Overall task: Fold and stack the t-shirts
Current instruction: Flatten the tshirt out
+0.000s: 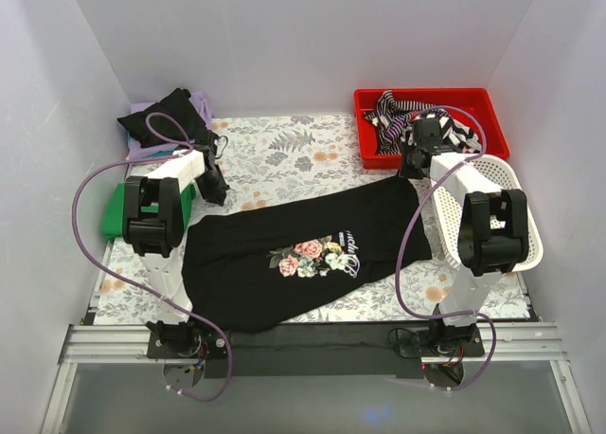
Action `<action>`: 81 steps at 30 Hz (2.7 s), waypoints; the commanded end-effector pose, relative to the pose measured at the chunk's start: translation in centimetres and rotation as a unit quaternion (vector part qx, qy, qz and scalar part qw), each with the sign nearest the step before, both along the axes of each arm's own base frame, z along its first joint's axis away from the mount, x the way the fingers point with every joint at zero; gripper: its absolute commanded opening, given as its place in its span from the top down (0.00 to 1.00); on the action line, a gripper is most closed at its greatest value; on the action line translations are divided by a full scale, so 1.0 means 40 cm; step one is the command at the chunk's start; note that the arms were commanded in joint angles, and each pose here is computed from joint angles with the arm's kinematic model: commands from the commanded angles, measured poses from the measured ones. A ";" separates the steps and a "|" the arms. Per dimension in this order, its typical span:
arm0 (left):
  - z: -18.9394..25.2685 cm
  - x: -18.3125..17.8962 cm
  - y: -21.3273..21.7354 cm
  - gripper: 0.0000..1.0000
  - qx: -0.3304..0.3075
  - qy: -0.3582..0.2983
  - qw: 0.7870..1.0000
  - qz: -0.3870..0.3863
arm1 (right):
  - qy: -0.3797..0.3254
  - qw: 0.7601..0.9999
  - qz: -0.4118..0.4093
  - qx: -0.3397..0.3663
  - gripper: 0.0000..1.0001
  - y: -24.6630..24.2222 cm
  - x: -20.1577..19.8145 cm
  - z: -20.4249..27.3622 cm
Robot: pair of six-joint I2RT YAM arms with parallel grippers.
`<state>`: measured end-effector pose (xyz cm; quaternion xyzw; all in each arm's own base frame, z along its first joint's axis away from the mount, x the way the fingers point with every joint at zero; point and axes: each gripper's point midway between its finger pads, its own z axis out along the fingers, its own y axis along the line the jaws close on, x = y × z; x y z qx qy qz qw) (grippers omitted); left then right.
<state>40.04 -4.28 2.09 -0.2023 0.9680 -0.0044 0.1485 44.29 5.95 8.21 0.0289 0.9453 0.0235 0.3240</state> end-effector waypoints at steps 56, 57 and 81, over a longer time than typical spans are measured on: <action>0.193 -0.013 0.103 1.00 0.083 -0.105 0.990 0.051 | 0.019 1.000 -0.011 0.000 0.99 -0.036 -0.014 -0.044; 0.230 -0.008 0.123 1.00 0.102 -0.122 0.985 0.060 | 0.021 1.000 -0.014 -0.003 0.99 -0.041 -0.013 -0.049; 0.240 0.010 0.162 0.73 0.145 -0.112 0.980 0.082 | -0.011 1.000 -0.012 0.004 0.98 -0.038 -0.021 0.043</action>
